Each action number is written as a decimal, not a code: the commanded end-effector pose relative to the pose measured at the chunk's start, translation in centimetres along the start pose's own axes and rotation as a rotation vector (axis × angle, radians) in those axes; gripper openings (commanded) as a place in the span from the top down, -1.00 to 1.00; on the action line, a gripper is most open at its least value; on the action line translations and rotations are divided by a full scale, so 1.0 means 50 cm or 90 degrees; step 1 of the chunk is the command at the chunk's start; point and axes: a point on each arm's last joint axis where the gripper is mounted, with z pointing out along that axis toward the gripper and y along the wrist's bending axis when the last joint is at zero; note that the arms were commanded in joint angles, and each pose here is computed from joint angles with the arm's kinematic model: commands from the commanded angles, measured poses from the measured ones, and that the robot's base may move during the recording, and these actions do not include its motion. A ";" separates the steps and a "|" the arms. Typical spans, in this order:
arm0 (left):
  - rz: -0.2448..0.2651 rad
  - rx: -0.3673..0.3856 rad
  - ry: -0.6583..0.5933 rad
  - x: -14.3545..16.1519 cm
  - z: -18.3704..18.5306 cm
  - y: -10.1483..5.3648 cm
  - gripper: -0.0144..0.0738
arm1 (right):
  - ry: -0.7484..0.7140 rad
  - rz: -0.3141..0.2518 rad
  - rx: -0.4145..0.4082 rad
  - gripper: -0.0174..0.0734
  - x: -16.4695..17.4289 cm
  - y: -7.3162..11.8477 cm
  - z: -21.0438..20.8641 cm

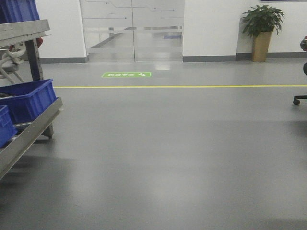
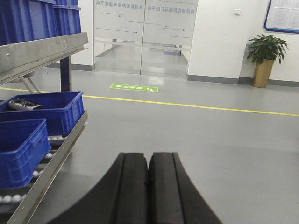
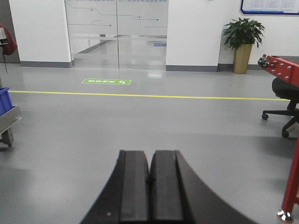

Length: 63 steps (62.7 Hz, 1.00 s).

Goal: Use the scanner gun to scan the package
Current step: 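Drive the base forward along the aisle toward the red table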

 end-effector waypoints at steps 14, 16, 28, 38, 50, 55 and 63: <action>0.001 0.004 -0.013 -0.005 -0.001 -0.001 0.92 | -0.013 -0.003 0.002 0.98 -0.004 0.000 -0.001; 0.001 0.004 -0.013 -0.005 -0.001 -0.001 0.92 | -0.013 -0.003 0.002 0.98 -0.004 0.000 -0.001; 0.001 0.004 -0.013 -0.005 -0.001 -0.001 0.92 | -0.013 -0.003 0.002 0.98 -0.004 0.000 -0.001; 0.001 0.004 -0.013 -0.005 -0.001 -0.001 0.92 | -0.013 -0.003 0.002 0.98 -0.004 0.000 -0.001; 0.001 0.004 -0.013 -0.005 -0.001 -0.001 0.92 | -0.013 -0.003 0.002 0.98 -0.004 0.000 -0.001; 0.001 0.004 -0.013 -0.005 -0.001 -0.001 0.92 | -0.013 -0.003 0.002 0.98 -0.004 0.000 -0.001; 0.001 0.004 -0.013 -0.005 -0.001 -0.001 0.92 | -0.013 -0.003 0.002 0.98 -0.004 0.000 -0.001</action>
